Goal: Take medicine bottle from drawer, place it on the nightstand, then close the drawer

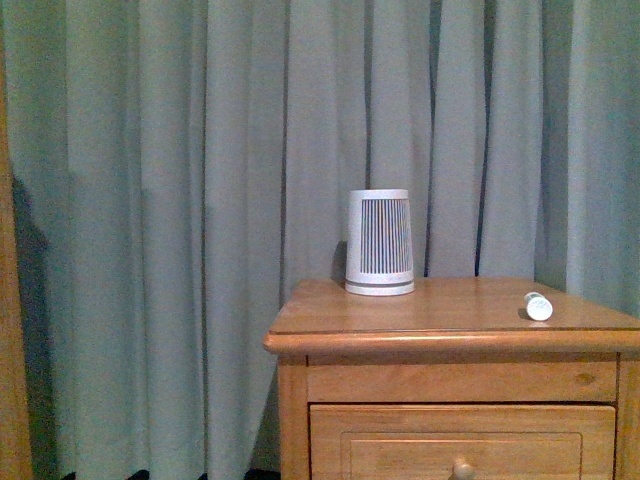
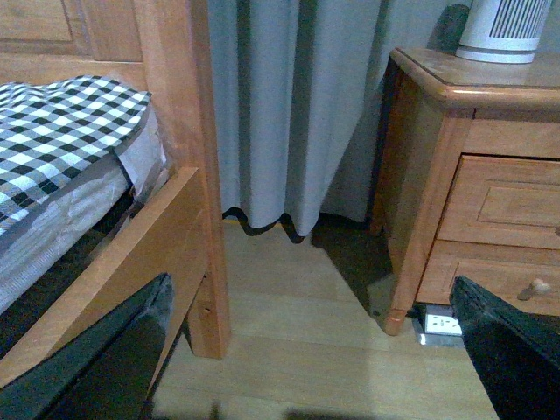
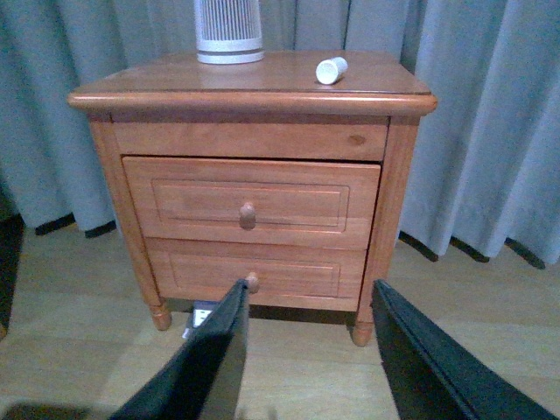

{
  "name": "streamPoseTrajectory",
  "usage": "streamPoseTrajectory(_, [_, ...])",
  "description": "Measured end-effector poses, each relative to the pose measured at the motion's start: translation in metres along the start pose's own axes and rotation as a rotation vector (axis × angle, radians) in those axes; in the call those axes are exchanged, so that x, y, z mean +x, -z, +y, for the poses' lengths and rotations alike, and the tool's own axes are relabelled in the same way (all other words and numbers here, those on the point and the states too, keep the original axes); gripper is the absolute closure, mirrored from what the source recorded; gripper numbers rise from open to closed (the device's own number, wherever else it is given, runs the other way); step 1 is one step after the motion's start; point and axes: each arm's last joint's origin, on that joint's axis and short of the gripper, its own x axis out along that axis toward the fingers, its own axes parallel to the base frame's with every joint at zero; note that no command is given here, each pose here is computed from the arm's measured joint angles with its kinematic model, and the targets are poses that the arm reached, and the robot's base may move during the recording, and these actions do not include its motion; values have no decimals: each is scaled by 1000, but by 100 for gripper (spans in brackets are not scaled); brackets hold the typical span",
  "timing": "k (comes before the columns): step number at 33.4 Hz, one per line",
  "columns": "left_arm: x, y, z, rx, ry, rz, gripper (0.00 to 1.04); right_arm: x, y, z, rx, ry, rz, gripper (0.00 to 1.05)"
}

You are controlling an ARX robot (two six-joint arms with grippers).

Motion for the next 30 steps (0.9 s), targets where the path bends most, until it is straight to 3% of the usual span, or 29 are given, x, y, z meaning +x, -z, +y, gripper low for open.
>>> streamPoseTrajectory(9, [0,0,0,0,0,0,7,0,9,0,-8,1,-5,103])
streamPoseTrajectory(23, [0,0,0,0,0,0,7,-1,13,0,-11,2,-10,101])
streamPoseTrajectory(30, [0,0,0,0,0,0,7,-1,13,0,-12,2,-11,73])
